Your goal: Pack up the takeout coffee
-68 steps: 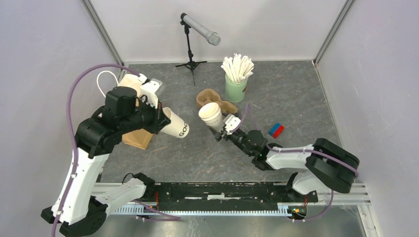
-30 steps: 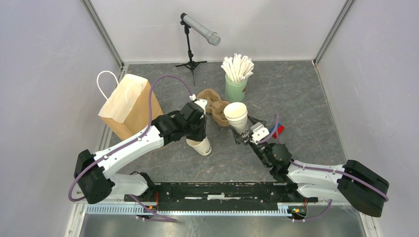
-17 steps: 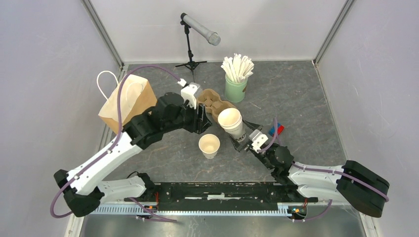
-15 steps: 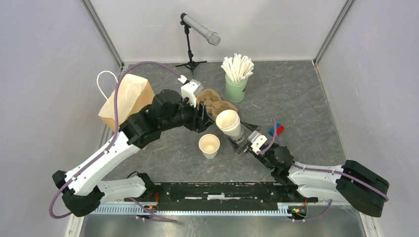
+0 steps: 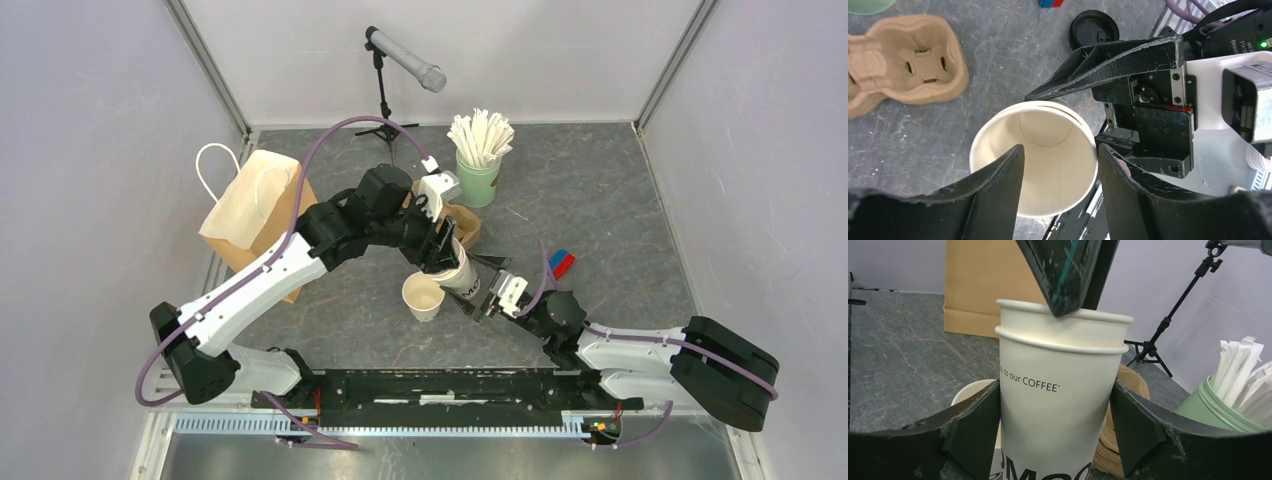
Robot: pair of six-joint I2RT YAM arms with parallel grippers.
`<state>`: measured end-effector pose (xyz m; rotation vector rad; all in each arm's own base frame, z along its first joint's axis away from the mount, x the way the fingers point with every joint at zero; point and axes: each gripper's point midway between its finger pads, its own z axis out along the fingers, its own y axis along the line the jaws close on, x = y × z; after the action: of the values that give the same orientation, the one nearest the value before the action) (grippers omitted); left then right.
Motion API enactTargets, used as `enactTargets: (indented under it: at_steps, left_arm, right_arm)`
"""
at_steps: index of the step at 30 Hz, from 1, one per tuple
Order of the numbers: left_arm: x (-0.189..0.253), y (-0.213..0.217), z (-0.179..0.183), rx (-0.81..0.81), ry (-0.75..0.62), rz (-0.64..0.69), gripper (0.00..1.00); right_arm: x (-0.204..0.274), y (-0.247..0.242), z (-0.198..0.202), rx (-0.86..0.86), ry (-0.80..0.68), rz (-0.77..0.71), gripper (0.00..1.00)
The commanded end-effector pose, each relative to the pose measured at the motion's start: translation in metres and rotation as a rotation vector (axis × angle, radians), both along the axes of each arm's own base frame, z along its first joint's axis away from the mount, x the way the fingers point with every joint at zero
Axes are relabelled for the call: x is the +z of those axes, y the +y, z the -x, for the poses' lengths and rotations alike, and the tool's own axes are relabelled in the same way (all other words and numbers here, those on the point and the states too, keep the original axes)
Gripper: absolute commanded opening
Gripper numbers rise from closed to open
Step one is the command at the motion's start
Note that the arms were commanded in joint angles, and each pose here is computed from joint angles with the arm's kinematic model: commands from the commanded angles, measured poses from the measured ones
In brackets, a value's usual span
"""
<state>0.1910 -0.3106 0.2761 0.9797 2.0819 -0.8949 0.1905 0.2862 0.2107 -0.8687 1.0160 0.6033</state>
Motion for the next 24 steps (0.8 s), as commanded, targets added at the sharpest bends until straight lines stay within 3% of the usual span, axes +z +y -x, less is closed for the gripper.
enactTargets:
  at_steps: [1,14,21,24]
  left_arm:
    - [0.001,-0.008,0.004,-0.084,-0.019,-0.001,0.60]
    - [-0.028,-0.009,0.012,-0.118,0.053,-0.040,0.52]
    - [-0.025,-0.005,0.006,-0.090,0.019,-0.050,0.24]
    - [-0.025,0.002,-0.003,-0.043,-0.021,-0.074,0.18]
  right_arm:
    - [0.024,0.009,0.001,0.030,-0.031,-0.056,0.77]
    - [0.020,0.014,-0.010,-0.005,0.011,-0.045,0.76]
    - [0.019,0.014,-0.011,-0.010,0.024,-0.043,0.77]
    - [0.017,0.012,-0.015,-0.035,0.046,-0.046,0.85]
